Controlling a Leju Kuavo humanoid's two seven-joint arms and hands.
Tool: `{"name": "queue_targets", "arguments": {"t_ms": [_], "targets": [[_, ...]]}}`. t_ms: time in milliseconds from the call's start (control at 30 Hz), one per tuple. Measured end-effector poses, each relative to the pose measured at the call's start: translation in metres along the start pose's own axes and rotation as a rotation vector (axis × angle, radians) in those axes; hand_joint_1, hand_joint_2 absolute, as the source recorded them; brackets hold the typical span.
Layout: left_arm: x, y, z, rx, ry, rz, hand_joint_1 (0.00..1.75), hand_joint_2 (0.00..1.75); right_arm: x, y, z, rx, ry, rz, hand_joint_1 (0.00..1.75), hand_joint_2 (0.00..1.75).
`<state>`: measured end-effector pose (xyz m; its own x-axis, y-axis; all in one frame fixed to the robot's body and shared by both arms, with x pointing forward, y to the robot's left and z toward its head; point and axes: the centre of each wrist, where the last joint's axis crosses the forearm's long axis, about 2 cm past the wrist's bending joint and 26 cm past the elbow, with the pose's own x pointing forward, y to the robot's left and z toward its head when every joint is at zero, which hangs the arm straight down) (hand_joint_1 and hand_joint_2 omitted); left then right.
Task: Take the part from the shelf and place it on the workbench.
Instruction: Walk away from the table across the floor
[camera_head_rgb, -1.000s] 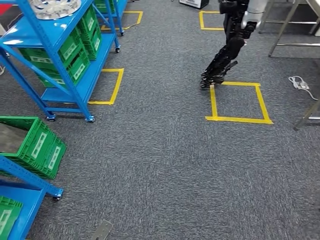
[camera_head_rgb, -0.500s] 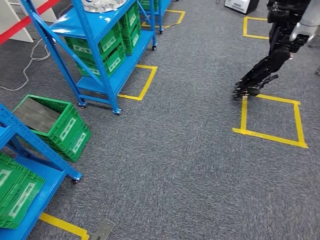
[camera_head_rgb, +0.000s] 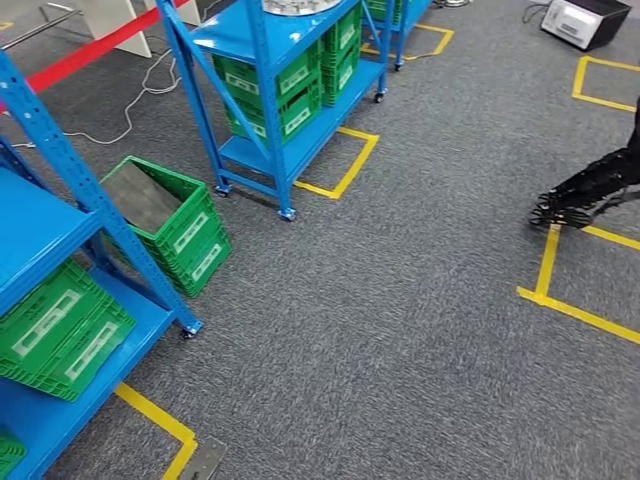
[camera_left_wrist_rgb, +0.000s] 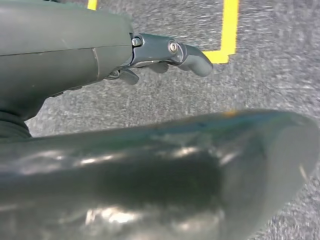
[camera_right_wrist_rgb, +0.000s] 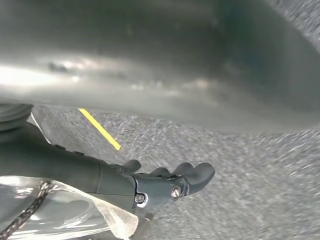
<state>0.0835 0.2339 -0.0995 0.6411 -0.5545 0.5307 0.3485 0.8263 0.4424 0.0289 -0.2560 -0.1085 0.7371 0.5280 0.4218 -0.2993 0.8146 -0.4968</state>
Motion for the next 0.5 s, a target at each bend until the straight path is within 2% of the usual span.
{"name": "queue_targets", "arguments": {"t_ms": [500], "targets": [[0.0021,-0.0020,0.0003,-0.004,-0.001,0.007,0.00,0.00,-0.0032,-0.0006,0.0009,-0.001,0.007,0.004,0.00,0.00]]}}
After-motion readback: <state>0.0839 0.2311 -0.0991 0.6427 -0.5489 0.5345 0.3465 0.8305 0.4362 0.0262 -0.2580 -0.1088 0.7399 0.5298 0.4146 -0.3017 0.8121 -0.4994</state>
